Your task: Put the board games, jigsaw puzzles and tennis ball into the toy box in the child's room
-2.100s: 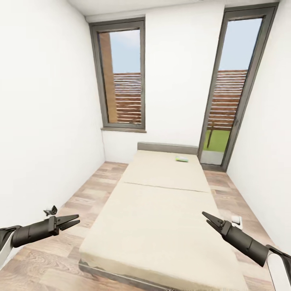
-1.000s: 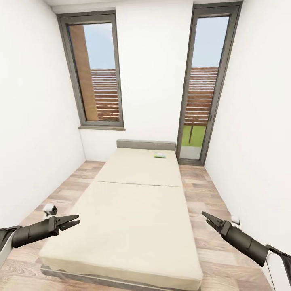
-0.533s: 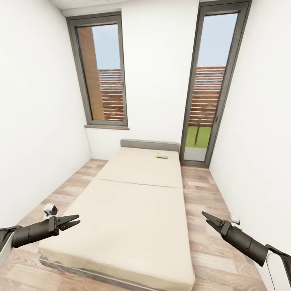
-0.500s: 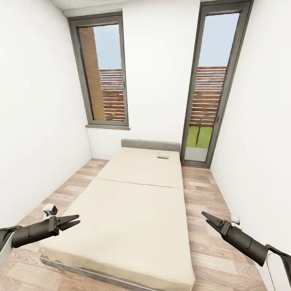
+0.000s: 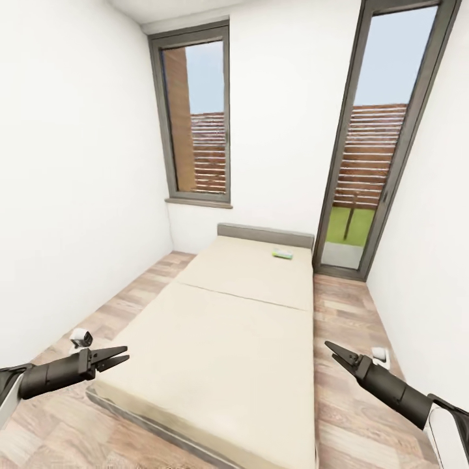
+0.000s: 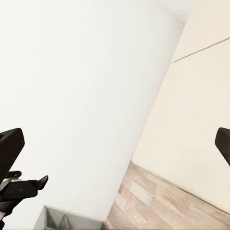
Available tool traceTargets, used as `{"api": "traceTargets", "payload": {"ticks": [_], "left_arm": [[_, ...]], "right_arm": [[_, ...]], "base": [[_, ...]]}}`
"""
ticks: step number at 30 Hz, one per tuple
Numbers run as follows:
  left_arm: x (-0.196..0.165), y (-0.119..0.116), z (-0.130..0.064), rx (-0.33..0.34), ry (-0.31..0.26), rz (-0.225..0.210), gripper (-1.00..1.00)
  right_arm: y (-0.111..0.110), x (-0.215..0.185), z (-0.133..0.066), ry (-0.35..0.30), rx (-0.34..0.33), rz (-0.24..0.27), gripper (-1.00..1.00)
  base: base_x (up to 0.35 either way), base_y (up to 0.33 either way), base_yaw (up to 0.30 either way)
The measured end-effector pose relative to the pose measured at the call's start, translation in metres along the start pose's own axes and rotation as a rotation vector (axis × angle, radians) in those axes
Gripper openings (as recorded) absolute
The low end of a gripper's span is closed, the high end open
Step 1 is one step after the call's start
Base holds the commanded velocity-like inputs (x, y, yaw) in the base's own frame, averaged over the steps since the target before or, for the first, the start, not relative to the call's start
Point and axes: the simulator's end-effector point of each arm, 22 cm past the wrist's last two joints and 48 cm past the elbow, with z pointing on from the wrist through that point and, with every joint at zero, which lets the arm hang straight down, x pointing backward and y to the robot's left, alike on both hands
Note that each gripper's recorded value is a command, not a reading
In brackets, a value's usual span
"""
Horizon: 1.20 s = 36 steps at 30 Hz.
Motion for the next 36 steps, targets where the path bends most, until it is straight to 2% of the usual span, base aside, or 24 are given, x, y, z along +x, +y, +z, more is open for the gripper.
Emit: {"api": "traceTargets", "payload": {"ticks": [15, 27, 36], "left_arm": [[0.0004, 0.0006, 0.0003, -0.002, 0.001, 0.000, 1.00], [0.0001, -0.0004, 0.0003, 0.001, -0.001, 0.001, 1.00], [0.0000, -0.0003, 0.0004, 0.001, -0.001, 0.001, 1.00]], "right_arm": [[0.0005, 0.0013, 0.0010, 0.002, -0.002, 0.002, 1.00], [0.0006, 0.0010, 0.0006, 0.002, -0.001, 0.000, 1.00], [0.0011, 0.0014, 0.0013, 0.002, -0.003, 0.001, 1.00]], "base": [[0.007, -0.028, 0.292], [0.134, -0.180, 0.292], [0.055, -0.060, 0.292]]}}
